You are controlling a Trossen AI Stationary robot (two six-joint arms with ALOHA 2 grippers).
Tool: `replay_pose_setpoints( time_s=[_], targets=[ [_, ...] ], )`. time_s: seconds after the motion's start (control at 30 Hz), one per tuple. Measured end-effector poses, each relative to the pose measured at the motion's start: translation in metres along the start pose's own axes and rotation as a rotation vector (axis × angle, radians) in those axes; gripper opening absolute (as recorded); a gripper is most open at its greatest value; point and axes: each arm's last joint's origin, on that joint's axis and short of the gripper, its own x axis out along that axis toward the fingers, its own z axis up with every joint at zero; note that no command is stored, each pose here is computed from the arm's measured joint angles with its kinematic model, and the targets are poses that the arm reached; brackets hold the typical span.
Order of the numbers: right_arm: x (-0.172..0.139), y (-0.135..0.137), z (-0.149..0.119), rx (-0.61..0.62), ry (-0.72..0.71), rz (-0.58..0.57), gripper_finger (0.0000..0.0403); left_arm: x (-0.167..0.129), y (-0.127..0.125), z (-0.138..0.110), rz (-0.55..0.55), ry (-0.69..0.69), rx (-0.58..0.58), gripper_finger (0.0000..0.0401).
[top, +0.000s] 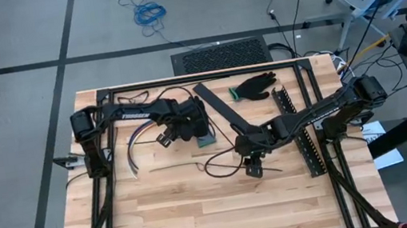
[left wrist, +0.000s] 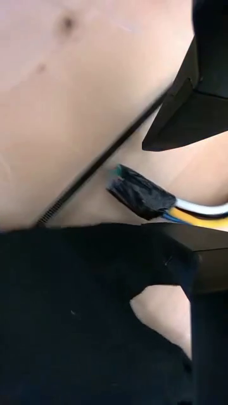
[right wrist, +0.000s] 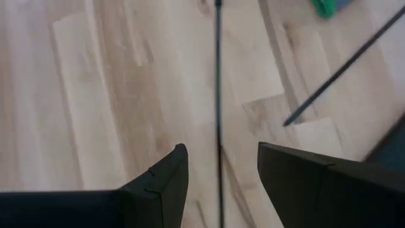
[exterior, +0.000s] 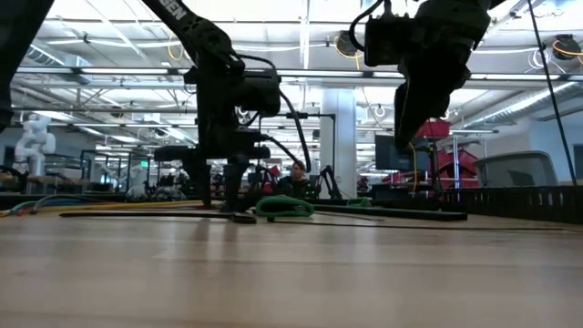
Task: Ziptie cables
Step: Wrap the black zip tie on the cable
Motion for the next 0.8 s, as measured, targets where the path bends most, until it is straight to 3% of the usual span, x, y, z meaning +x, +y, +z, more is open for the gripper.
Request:
replay_pose_setpoints(
  time_s=[0.33,0.47,0.6,0.8],
  targets=[
    [0.000,0.001,0.001,0.060,-0.007,0.008,0.0178,0.001,0.004,-0.007,-0.015,-0.054,0.019,0.0185],
    [0.000,0.001,0.001,0.079,-0.007,0.007,0.0178,0.003,0.004,-0.006,-0.017,-0.070,0.043,0.0132],
    [0.000,0.001,0.001,0.091,-0.011,0.009,0.0178,0.006,0.003,-0.005,-0.040,-0.061,0.020,0.0040],
    [0.000,0.002,0.003,0.113,-0.028,0.019,0.0178,-0.004,0.005,0.000,-0.010,-0.077,-0.157,0.0017]
  ],
)
